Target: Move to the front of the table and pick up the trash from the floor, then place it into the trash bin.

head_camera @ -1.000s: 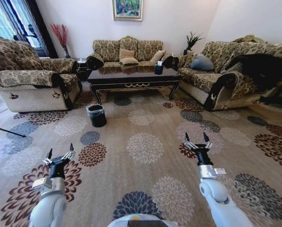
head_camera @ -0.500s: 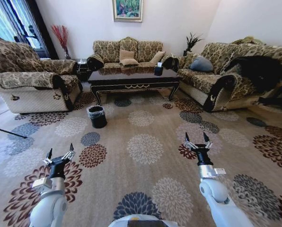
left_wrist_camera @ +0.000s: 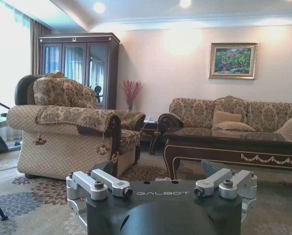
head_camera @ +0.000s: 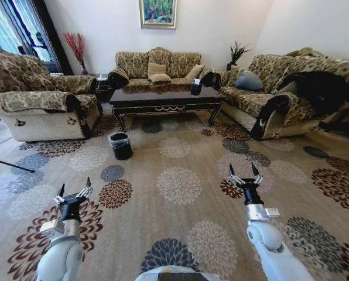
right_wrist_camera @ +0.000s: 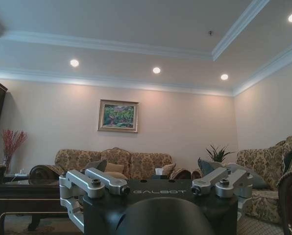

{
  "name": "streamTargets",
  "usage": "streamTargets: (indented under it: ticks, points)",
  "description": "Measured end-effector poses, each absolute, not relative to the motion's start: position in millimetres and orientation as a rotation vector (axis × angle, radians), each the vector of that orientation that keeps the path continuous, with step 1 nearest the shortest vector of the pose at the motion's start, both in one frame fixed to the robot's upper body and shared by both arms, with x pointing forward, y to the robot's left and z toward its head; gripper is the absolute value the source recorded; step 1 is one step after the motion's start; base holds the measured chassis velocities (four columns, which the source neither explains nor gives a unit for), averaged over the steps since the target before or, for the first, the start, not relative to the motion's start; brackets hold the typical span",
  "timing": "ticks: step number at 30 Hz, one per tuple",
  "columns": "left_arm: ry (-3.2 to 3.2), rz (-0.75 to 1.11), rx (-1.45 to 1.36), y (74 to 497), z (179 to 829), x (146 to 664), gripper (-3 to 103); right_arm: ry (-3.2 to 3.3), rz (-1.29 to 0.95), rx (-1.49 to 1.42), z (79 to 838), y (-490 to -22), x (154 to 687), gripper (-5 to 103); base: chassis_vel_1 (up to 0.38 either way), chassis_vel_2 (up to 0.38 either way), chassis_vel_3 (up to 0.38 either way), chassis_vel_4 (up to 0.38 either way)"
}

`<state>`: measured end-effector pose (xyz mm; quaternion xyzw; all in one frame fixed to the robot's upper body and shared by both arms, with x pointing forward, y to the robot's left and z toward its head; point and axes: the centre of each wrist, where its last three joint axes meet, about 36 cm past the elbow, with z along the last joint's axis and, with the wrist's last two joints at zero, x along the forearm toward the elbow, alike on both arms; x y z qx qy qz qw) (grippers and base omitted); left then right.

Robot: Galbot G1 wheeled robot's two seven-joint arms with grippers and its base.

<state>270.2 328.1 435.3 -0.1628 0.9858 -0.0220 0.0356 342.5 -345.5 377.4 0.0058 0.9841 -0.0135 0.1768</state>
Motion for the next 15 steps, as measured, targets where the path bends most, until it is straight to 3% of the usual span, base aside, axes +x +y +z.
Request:
streamTargets:
  ticks: [15]
  points:
    - [3.029,-0.068,-0.5,328.1,435.3,270.2,100,2.786,-0.038,0.016,377.4,-345.5,342.5,100,0.0,0.0,0.0,0.0]
